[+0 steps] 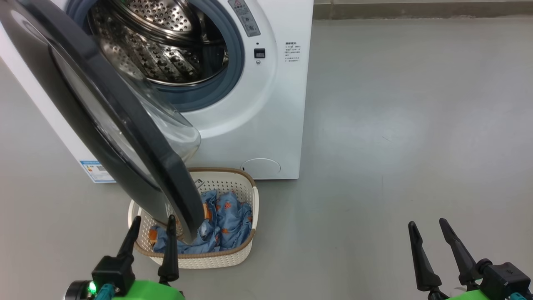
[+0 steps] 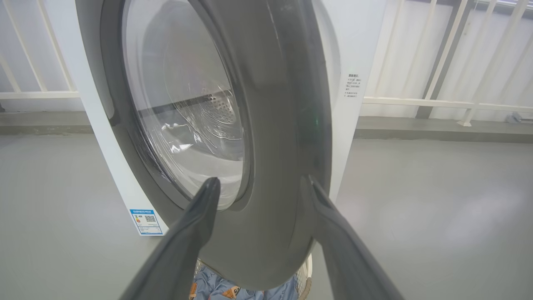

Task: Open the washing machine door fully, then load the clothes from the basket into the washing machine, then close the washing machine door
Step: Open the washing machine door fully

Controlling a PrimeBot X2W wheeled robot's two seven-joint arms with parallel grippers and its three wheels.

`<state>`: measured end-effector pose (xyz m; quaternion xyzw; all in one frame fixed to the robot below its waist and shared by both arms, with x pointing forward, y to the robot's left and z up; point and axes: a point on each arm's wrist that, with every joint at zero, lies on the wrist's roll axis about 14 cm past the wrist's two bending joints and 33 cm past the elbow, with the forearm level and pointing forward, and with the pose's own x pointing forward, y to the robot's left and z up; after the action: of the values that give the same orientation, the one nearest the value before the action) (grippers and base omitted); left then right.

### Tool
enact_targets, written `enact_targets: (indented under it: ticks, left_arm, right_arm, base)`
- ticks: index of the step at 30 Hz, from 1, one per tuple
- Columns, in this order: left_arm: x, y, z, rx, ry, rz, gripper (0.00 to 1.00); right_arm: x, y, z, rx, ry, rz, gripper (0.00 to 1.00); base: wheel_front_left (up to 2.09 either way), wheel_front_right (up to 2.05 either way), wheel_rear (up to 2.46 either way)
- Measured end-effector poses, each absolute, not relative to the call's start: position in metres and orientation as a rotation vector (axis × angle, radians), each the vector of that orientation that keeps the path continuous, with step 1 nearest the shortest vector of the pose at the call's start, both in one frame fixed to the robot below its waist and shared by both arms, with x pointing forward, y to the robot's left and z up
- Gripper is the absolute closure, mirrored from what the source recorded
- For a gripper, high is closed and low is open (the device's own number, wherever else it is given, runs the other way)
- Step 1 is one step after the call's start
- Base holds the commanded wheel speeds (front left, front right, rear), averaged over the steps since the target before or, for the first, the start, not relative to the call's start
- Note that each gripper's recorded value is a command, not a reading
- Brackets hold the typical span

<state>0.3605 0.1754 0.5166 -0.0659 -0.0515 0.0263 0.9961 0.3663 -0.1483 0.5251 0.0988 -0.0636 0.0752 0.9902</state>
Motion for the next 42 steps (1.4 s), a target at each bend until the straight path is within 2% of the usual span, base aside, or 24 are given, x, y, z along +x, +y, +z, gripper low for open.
enact_targets:
  ticks: [17, 18, 19, 20, 21, 42]
  left_arm:
    - [0.361, 0.174, 0.517, -0.132, -0.105, 0.048, 0.0]
    - [0.361, 0.174, 0.517, -0.133, -0.106, 0.046, 0.11]
    - [0.361, 0.173, 0.518, -0.133, -0.106, 0.044, 0.49]
    - [0.361, 0.173, 0.518, -0.133, -0.107, 0.044, 0.81]
    - [0.36, 0.173, 0.518, -0.133, -0.108, 0.044, 1.0]
    - [0.356, 0.194, 0.53, -0.137, -0.149, 0.102, 1.0]
  right_arm:
    - [0.365, -0.15, 0.526, 0.199, -0.134, 0.145, 0.0]
    - [0.365, -0.15, 0.526, 0.199, -0.134, 0.145, 0.0]
    - [0.365, -0.15, 0.526, 0.199, -0.134, 0.145, 0.0]
    - [0.365, -0.15, 0.525, 0.199, -0.133, 0.145, 0.0]
    - [0.365, -0.15, 0.525, 0.199, -0.133, 0.145, 0.0]
    - [0.364, -0.147, 0.527, 0.206, -0.138, 0.153, 0.0]
  base:
    - [0.0, 0.0, 0.0]
    - [0.0, 0.0, 0.0]
    - [0.0, 0.0, 0.0]
    - [0.0, 0.0, 0.0]
    - [0.0, 0.0, 0.0]
    - [0.0, 0.0, 0.0]
